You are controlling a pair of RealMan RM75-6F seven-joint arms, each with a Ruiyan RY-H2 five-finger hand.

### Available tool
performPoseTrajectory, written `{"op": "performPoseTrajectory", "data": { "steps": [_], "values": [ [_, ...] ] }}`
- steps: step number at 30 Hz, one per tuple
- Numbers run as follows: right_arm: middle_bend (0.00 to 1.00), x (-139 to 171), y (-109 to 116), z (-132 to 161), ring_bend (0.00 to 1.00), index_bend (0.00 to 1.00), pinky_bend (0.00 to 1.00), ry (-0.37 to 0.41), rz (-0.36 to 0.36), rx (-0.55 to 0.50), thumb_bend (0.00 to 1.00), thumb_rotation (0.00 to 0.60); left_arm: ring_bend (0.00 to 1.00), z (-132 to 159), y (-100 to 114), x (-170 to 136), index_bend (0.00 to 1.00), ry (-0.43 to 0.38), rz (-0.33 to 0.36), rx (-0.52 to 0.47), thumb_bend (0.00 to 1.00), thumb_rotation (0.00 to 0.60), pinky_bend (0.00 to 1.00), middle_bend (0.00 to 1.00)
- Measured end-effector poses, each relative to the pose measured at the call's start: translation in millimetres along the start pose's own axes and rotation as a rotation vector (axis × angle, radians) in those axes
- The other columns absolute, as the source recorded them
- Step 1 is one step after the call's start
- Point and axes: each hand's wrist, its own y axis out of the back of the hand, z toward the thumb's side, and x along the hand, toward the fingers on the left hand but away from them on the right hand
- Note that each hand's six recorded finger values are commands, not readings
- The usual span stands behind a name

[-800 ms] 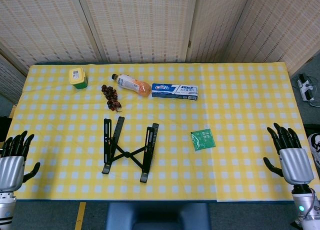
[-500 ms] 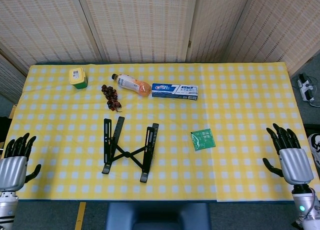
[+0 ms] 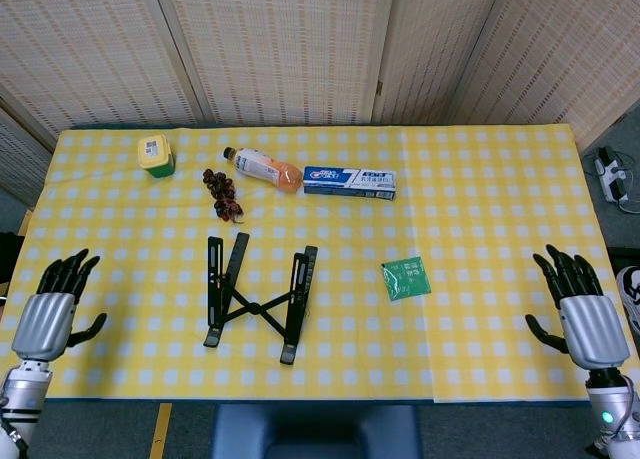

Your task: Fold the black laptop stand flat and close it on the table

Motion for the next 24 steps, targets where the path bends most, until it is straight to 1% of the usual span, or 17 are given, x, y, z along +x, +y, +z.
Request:
{"op": "performPoseTrajectory", "data": {
  "steps": [2, 5, 8, 9, 13, 17, 21, 24],
  "values": [
    [0.0, -0.6, 0.1, 1.2, 0.02, 0.0, 0.0, 0.004, 0.001, -0.001, 0.33, 0.6, 0.0, 7.2, -1.2, 10.0, 0.01, -0.037, -0.024, -0.049, 0.34, 0.6, 0.0, 0.0],
    [0.0, -1.2, -0.4, 2.4, 0.02, 0.0, 0.0, 0.007, 0.006, -0.004, 0.33, 0.6, 0.0, 19.9, -6.8, 27.9, 0.0, -0.093, -0.095, -0.131, 0.3, 0.6, 0.0, 0.0],
    [0.0, -1.3, -0.1, 3.9, 0.02, 0.0, 0.0, 0.012, 0.004, -0.005, 0.33, 0.6, 0.0, 32.8, -14.2, 47.3, 0.0, -0.135, -0.19, -0.21, 0.27, 0.6, 0.0, 0.0],
    [0.0, -1.3, -0.2, 4.3, 0.02, 0.0, 0.0, 0.013, 0.003, -0.006, 0.33, 0.6, 0.0, 39.3, -17.5, 58.2, 0.0, -0.152, -0.235, -0.238, 0.26, 0.6, 0.0, 0.0],
    [0.0, -1.4, -0.6, 5.6, 0.02, 0.0, 0.0, 0.016, 0.004, -0.005, 0.33, 0.6, 0.0, 49.9, -25.5, 82.8, 0.0, -0.166, -0.327, -0.282, 0.25, 0.6, 0.0, 0.0],
    [0.0, -1.0, -0.5, 6.3, 0.02, 0.0, 0.0, 0.016, 0.002, -0.005, 0.33, 0.6, 0.0, 58.9, -31.6, 104.0, 0.0, -0.161, -0.385, -0.358, 0.25, 0.6, 0.0, 0.0],
    [0.0, 0.0, -0.8, 5.3, 0.02, 0.0, 0.0, 0.01, 0.004, -0.005, 0.33, 0.6, 0.0, 69.9, -38.0, 119.0, 0.0, -0.153, -0.437, -0.467, 0.25, 0.6, 0.01, 0.01],
    [0.0, 0.6, -1.5, 4.4, 0.02, 0.0, 0.0, 0.004, 0.006, -0.006, 0.33, 0.6, 0.04, 77.8, -41.1, 126.2, 0.02, -0.148, -0.468, -0.571, 0.25, 0.6, 0.01, 0.07]
  ]
}}
